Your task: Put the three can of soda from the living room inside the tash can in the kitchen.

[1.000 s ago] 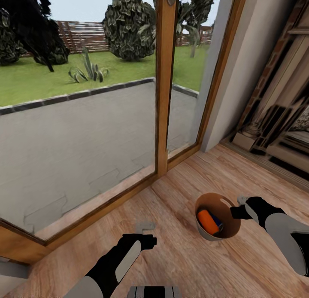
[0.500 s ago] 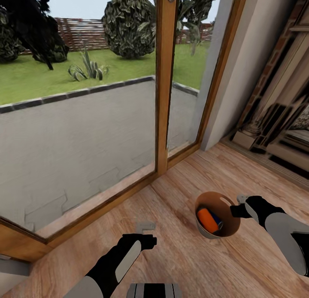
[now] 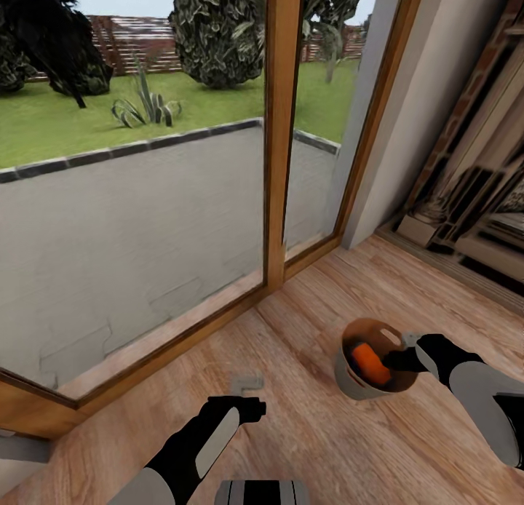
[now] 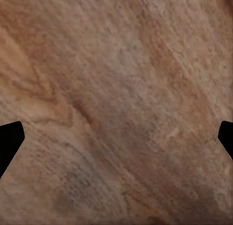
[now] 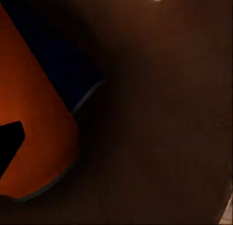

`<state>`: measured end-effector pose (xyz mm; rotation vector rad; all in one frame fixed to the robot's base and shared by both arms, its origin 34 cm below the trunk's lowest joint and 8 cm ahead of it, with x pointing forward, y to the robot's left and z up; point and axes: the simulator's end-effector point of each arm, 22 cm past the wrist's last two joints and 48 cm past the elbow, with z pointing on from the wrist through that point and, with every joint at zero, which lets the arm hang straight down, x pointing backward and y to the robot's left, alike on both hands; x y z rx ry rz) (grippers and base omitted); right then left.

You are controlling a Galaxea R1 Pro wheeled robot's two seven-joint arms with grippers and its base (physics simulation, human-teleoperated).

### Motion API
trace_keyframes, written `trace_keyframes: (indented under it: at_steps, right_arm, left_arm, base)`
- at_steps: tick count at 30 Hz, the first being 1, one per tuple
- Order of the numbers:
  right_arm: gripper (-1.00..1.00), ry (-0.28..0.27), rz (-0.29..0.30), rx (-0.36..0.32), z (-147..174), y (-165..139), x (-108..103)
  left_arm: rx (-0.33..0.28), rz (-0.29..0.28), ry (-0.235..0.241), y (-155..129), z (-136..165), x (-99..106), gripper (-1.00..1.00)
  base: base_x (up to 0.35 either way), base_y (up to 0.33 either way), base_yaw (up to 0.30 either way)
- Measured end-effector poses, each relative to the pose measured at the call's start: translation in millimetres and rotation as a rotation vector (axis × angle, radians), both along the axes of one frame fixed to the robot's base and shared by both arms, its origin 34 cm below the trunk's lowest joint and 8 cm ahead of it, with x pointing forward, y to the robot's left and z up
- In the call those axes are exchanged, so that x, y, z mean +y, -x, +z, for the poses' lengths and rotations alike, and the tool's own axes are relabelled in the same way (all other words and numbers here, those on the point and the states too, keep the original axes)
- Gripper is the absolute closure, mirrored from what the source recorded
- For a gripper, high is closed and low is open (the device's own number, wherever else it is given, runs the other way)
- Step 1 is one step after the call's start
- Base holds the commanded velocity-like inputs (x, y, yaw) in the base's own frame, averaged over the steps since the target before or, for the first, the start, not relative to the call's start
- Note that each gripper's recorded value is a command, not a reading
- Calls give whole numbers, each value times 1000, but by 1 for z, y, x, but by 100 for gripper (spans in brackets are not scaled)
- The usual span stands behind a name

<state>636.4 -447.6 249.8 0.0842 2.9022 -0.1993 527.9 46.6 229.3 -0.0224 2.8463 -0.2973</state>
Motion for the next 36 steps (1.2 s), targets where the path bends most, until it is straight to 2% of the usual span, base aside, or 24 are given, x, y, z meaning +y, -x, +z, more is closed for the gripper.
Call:
trace_keyframes:
  at_steps: [21,36]
  right_arm:
    - [-100,1,1,-81,48,-19,0]
    - [-100,3,4,-141,85,-30,0]
  left_arm:
    - [-89,-6,6,-22,42,-2,-100]
    - [-161,-38,3,-34,75,-10,-100]
  base:
    - [0,0,0]
    - [0,0,0]
